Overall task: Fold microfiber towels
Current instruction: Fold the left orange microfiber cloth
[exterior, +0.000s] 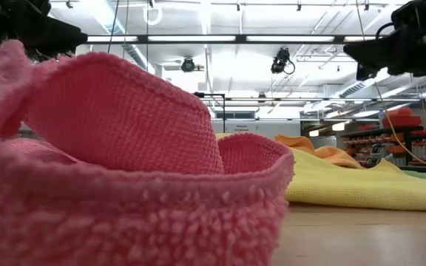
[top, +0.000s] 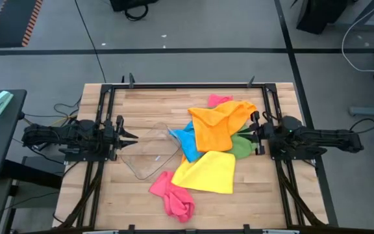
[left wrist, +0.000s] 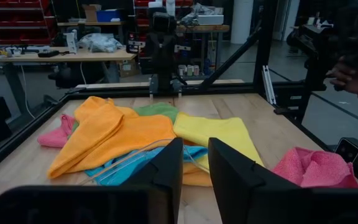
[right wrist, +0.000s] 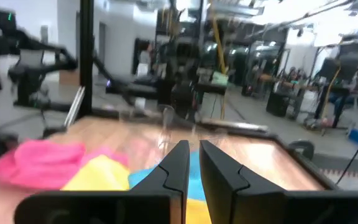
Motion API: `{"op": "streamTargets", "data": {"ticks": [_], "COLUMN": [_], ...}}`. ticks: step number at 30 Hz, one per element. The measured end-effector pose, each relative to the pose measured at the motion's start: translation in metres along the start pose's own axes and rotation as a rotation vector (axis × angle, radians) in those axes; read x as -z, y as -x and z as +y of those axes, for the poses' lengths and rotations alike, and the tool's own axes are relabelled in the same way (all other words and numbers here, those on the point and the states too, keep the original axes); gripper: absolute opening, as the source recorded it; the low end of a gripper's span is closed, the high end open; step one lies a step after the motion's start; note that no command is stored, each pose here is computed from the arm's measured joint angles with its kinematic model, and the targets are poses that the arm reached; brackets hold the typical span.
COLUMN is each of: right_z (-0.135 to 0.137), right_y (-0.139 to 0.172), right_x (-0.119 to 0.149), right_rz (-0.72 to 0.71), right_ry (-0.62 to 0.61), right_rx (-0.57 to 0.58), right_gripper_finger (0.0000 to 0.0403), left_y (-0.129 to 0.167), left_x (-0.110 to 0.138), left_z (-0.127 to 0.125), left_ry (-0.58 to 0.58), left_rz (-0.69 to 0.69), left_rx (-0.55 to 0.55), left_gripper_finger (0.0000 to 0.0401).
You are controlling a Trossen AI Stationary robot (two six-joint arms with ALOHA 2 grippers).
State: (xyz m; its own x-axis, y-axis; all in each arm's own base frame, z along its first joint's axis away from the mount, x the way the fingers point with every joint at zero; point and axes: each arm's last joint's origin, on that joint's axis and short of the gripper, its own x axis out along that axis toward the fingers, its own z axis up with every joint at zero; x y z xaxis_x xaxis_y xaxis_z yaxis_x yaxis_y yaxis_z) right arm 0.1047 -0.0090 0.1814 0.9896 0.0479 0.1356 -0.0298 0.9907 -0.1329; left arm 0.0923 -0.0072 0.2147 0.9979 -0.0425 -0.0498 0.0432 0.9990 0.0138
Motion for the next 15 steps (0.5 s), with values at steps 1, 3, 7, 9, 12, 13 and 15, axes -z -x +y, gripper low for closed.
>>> {"op": "streamTargets", "data": {"ticks": [1, 3, 7, 9, 12, 13, 15], "right_z": [0.0, -0.002, -0.004, -0.005, -0.006, -0.006, -0.006], "right_y": [0.0, 0.0, 0.001, 0.002, 0.002, 0.003, 0.003], "right_x": [-0.003, -0.007, -0.016, -0.018, -0.02, -0.021, -0.021], "right_rz": [-0.027, -0.074, -0.164, -0.188, -0.21, -0.215, -0.222], "right_ry": [-0.008, -0.066, -0.173, -0.16, -0.115, -0.11, -0.1], "right_rx": [0.009, 0.035, 0.104, 0.126, 0.137, 0.138, 0.139], "right_gripper_finger": [0.0045, 0.0045, 0.0045, 0.0045, 0.0045, 0.0045, 0.0045], "left_y": [0.0, 0.0, 0.0, 0.0, 0.0, 0.0, 0.0], "left_x": [0.0, 0.0, 0.0, 0.0, 0.0, 0.0, 0.0], "left_z": [0.0, 0.0, 0.0, 0.0, 0.0, 0.0, 0.0], "left_ry": [0.0, 0.0, 0.0, 0.0, 0.0, 0.0, 0.0], "left_rz": [0.0, 0.0, 0.0, 0.0, 0.0, 0.0, 0.0], "left_rx": [0.0, 0.0, 0.0, 0.0, 0.0, 0.0, 0.0], "left_gripper_finger": [0.0083, 0.0085, 0.0089, 0.0091, 0.009, 0.0089, 0.0087]}}
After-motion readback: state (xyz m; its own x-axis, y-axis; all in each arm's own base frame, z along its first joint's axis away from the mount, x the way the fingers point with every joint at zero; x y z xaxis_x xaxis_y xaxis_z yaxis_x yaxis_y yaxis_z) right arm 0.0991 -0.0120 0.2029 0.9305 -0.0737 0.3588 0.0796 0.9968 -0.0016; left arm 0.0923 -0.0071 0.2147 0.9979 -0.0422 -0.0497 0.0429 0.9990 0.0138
